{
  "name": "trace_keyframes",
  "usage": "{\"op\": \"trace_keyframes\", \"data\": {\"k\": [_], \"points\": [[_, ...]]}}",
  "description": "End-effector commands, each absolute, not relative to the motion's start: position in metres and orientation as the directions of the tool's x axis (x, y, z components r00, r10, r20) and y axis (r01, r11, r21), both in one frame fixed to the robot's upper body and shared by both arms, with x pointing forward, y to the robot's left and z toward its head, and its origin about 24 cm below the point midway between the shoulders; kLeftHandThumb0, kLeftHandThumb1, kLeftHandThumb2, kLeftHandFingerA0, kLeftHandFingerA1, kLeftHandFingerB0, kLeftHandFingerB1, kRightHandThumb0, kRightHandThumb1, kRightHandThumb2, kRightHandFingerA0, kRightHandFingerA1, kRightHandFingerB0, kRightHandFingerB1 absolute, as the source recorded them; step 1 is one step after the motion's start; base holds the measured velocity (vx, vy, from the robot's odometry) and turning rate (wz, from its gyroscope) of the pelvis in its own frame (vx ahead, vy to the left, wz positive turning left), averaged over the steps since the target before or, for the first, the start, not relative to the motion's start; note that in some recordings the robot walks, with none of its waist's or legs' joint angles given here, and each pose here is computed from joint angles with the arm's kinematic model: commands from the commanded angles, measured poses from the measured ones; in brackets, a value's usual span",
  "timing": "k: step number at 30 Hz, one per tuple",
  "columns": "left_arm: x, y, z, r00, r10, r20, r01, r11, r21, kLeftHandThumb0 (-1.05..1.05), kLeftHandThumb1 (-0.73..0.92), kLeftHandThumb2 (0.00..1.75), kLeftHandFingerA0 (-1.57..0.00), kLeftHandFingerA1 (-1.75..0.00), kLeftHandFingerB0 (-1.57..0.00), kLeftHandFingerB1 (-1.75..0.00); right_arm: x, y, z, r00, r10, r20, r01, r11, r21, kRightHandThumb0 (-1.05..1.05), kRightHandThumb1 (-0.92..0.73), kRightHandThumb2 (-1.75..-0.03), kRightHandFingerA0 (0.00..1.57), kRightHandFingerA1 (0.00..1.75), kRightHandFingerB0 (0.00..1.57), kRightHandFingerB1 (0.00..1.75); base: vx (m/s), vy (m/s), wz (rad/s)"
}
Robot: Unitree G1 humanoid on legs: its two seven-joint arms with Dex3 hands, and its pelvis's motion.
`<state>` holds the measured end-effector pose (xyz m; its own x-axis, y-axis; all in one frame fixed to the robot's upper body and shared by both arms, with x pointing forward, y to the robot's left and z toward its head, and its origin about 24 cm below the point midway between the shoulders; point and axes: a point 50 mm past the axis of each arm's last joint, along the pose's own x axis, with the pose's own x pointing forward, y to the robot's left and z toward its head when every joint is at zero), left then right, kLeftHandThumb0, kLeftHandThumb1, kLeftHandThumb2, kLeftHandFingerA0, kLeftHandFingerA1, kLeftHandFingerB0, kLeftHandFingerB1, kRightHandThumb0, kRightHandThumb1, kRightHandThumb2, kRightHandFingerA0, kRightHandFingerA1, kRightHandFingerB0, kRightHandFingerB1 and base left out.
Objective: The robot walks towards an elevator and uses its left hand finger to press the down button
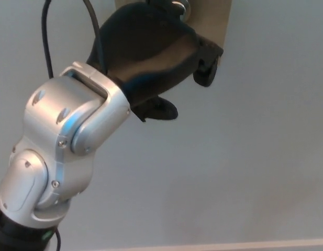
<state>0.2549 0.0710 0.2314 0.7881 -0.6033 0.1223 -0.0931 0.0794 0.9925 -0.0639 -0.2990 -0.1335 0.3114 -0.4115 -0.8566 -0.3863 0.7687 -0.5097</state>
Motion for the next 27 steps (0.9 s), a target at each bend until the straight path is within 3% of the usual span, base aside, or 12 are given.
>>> {"op": "trace_keyframes", "data": {"k": [1,2,3,5,6,14,15,16,17,23,24,27], "points": [[0.255,0.070,0.218,0.792,-0.605,0.085,-0.041,0.085,0.995,-0.51,0.30,0.79,-0.73,-0.87,-0.78,-0.82,-0.064,-0.302,-0.133,0.297,-0.413,-0.861,-0.355,0.789,-0.501,-0.50,-0.49,-0.56,0.55,0.52,0.54,0.36,0.00,0.000,0.00],[0.255,0.070,0.217,0.795,-0.602,0.077,-0.035,0.082,0.996,-0.51,0.30,0.79,-0.73,-0.87,-0.78,-0.82,-0.064,-0.302,-0.133,0.296,-0.412,-0.862,-0.349,0.793,-0.500,-0.50,-0.49,-0.56,0.55,0.52,0.54,0.36,0.00,0.000,0.00],[0.256,0.070,0.215,0.797,-0.599,0.073,-0.030,0.082,0.996,-0.47,0.41,0.52,-0.71,-0.82,-0.79,-0.77,-0.064,-0.302,-0.133,0.296,-0.410,-0.863,-0.346,0.796,-0.497,-0.52,-0.48,-0.56,0.53,0.51,0.54,0.37,0.00,0.000,0.00],[0.256,0.070,0.215,0.797,-0.599,0.074,-0.030,0.083,0.996,-0.47,0.41,0.52,-0.71,-0.82,-0.79,-0.77,-0.063,-0.302,-0.133,0.296,-0.409,-0.863,-0.345,0.797,-0.496,-0.52,-0.48,-0.56,0.53,0.51,0.54,0.37,0.00,0.000,0.00],[0.257,0.069,0.212,0.798,-0.596,0.087,-0.043,0.088,0.995,-0.46,0.27,0.77,-0.76,-0.91,-0.79,-0.80,-0.064,-0.301,-0.133,0.303,-0.408,-0.861,-0.344,0.796,-0.498,-0.51,-0.49,-0.55,0.55,0.52,0.56,0.37,0.00,0.000,0.00],[0.270,0.059,0.179,0.823,-0.559,0.104,-0.100,0.038,0.994,-0.54,0.32,0.76,-0.76,-0.84,-0.72,-0.69,-0.060,-0.298,-0.133,0.336,-0.403,-0.851,-0.342,0.790,-0.509,-0.57,-0.48,-0.55,0.58,0.51,0.56,0.37,0.00,0.000,0.00],[0.270,0.060,0.177,0.825,-0.556,0.099,-0.100,0.029,0.995,-0.48,0.41,0.53,-0.74,-0.78,-0.74,-0.59,-0.062,-0.297,-0.133,0.332,-0.401,-0.854,-0.344,0.791,-0.506,-0.61,-0.38,-0.78,0.50,0.59,0.49,0.50,0.00,0.000,0.00],[0.271,0.060,0.174,0.827,-0.554,0.093,-0.100,0.017,0.995,-0.48,0.41,0.53,-0.74,-0.78,-0.74,-0.59,-0.064,-0.296,-0.133,0.327,-0.400,-0.856,-0.346,0.793,-0.502,-0.61,-0.38,-0.78,0.50,0.59,0.49,0.50,0.00,0.000,0.00],[0.273,0.061,0.172,0.830,-0.550,0.098,-0.113,0.005,0.994,-0.47,0.42,0.54,-0.73,-0.79,-0.73,-0.58,-0.065,-0.294,-0.134,0.324,-0.402,-0.856,-0.356,0.786,-0.504,-0.55,-0.49,-0.55,0.61,0.52,0.56,0.36,0.00,0.000,0.00],[0.288,0.071,0.180,0.841,-0.510,0.182,-0.185,0.046,0.982,-0.49,0.46,0.54,-0.69,-0.97,-0.73,-0.68,-0.067,-0.294,-0.133,0.336,-0.410,-0.848,-0.377,0.767,-0.520,-0.52,-0.38,-0.78,0.57,0.62,0.49,0.51,0.00,0.000,0.00],[0.288,0.072,0.183,0.838,-0.511,0.191,-0.193,0.050,0.980,-0.51,0.44,0.53,-0.73,-1.09,-0.75,-0.76,-0.067,-0.296,-0.134,0.306,-0.418,-0.855,-0.378,0.771,-0.512,-0.50,-0.46,-0.55,0.54,0.38,0.55,0.37,0.00,0.000,0.00],[0.286,0.073,0.191,0.825,-0.527,0.205,-0.217,0.041,0.975,-0.53,0.45,0.54,-0.75,-1.06,-0.77,-0.74,-0.066,-0.298,-0.137,0.253,-0.438,-0.863,-0.377,0.777,-0.505,-0.42,-0.50,-0.54,0.59,0.45,0.59,0.37,0.00,0.000,0.00]]}}
